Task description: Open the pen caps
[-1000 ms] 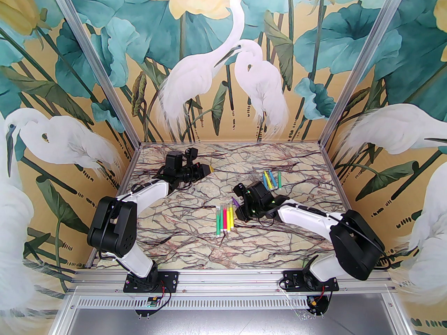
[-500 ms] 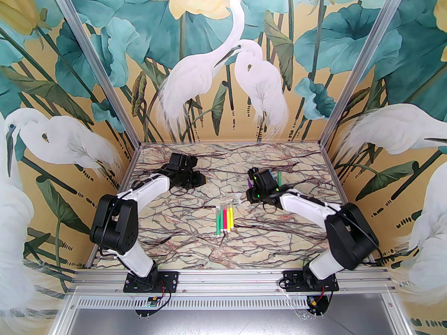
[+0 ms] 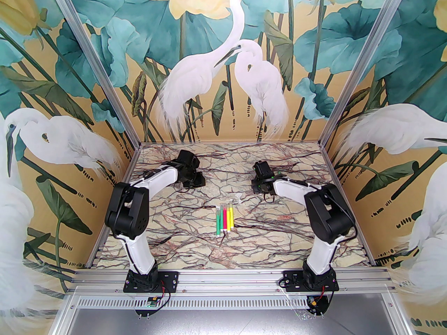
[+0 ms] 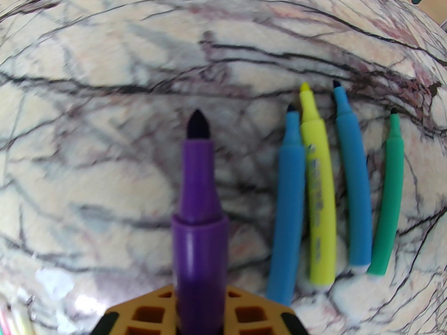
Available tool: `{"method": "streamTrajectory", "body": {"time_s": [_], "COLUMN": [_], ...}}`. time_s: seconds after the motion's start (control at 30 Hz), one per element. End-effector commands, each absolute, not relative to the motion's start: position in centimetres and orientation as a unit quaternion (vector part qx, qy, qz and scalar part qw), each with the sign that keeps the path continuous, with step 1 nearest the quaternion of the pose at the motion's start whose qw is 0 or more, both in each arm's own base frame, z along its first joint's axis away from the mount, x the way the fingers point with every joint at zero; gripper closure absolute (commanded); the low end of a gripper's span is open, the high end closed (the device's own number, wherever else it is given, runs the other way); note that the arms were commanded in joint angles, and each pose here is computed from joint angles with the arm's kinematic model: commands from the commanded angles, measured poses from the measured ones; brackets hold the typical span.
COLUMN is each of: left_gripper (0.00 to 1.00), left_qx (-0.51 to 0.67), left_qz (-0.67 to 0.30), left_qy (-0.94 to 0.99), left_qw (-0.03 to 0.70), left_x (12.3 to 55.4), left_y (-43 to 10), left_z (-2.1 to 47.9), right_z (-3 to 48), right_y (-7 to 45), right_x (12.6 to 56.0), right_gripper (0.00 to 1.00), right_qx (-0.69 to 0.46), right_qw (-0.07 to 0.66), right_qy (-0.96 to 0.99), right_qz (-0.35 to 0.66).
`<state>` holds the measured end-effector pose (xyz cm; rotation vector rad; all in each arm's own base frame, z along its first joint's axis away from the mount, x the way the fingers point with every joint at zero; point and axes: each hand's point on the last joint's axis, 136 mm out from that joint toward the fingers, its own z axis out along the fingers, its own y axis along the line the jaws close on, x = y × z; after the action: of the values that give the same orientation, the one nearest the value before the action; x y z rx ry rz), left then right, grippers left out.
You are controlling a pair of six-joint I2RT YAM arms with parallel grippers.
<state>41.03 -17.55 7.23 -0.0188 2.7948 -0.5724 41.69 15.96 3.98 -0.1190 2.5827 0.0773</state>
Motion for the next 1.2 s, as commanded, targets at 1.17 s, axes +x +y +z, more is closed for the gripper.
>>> {"method": "streamTrajectory", "body": {"time_s": [1.17], "left_gripper": [0.7], "left_qx": [-0.037], "left_qz": [-0.102], "left_qy": [0.99], "left_qw": [0.086], "left_x": [40.8], "left_y": [-15.4], "left_z": [2.2], "right_z": [2.1], "right_y": [14.3], "right_x": [43.6], "right_gripper": [0.8], "right_qx": [-0.035], "right_qw": [0.26], "right_qy": [0.965], "right_qz": [-0.006]}}
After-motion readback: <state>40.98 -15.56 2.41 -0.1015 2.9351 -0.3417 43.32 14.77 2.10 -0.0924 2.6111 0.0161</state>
